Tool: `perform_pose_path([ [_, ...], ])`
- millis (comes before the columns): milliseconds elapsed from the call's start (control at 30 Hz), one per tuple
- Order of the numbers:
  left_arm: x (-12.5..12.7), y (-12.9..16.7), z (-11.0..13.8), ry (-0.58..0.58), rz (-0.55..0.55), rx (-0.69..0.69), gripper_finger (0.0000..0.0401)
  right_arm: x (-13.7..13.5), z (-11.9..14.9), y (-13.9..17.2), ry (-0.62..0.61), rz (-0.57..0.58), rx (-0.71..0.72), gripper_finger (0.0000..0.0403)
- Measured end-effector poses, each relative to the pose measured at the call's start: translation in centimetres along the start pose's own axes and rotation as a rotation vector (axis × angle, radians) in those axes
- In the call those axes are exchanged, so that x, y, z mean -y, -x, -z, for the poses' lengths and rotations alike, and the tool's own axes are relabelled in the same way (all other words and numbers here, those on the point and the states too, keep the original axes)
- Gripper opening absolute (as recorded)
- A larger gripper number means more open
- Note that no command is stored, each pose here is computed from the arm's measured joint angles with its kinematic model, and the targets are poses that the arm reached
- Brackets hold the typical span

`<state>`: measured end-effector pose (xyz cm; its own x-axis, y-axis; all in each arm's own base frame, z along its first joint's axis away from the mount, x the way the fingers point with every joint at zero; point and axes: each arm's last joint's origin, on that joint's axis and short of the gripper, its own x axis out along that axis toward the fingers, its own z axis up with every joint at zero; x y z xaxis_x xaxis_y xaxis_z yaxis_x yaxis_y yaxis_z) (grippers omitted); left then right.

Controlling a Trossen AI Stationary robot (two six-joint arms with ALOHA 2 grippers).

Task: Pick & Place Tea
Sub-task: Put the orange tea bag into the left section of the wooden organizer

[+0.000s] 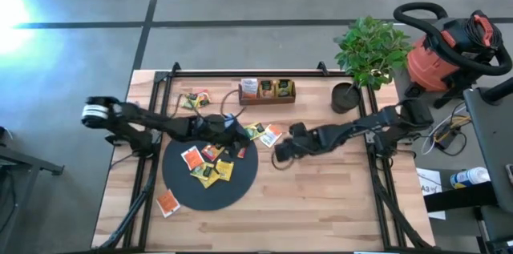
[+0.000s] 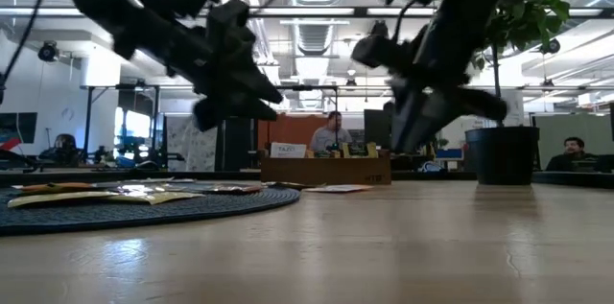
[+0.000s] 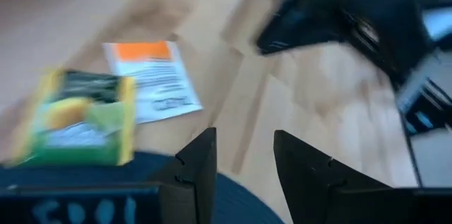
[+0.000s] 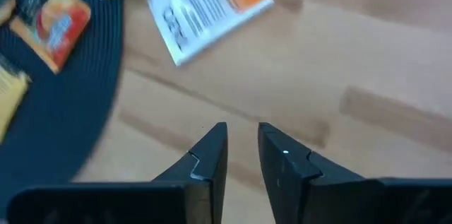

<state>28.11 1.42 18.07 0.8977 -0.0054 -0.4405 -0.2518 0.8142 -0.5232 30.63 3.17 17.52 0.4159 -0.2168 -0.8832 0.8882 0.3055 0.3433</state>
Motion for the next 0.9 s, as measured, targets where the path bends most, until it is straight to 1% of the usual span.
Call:
perform_pose_path([
  [100, -0.4, -2.5, -0.3, -0.066, 0.039, -0.093, 0.0135, -0.2, -1.6, -1.0, 0.006, -0.036, 0.001, 0.0082],
  [167, -1.0, -4.2, -0.1, -0.085, -0.002, -0.181, 0.0135, -0.1, -2.4, -1.3, -0.004, -0.036, 0.007, 0.0081],
  [233, -1.4, -5.5, -0.5, -0.099, -0.052, -0.229, 0.0135, -0.2, -3.1, -1.3, -0.012, -0.047, 0.012, 0.0078],
  [300, -1.8, -6.6, -0.9, -0.124, -0.099, -0.250, 0.0135, -0.3, -3.8, -1.2, -0.012, -0.050, 0.022, 0.0074],
  [400, -2.5, -7.7, -1.7, -0.156, -0.147, -0.243, 0.0135, -0.4, -4.4, -1.2, 0.012, -0.058, 0.034, 0.0070],
  [567, -3.7, -8.2, -3.5, -0.136, -0.171, -0.196, 0.0135, -0.3, -5.0, -1.3, 0.051, -0.064, 0.017, 0.0069],
  [700, -5.1, -8.1, -4.1, -0.163, -0.198, -0.186, 0.0135, 0.0, -5.1, -1.5, 0.073, -0.061, -0.003, 0.0073],
  [900, -6.9, -7.9, -4.5, -0.137, -0.229, -0.190, 0.0135, 0.0, -5.1, -1.5, 0.097, -0.060, -0.002, 0.0068],
])
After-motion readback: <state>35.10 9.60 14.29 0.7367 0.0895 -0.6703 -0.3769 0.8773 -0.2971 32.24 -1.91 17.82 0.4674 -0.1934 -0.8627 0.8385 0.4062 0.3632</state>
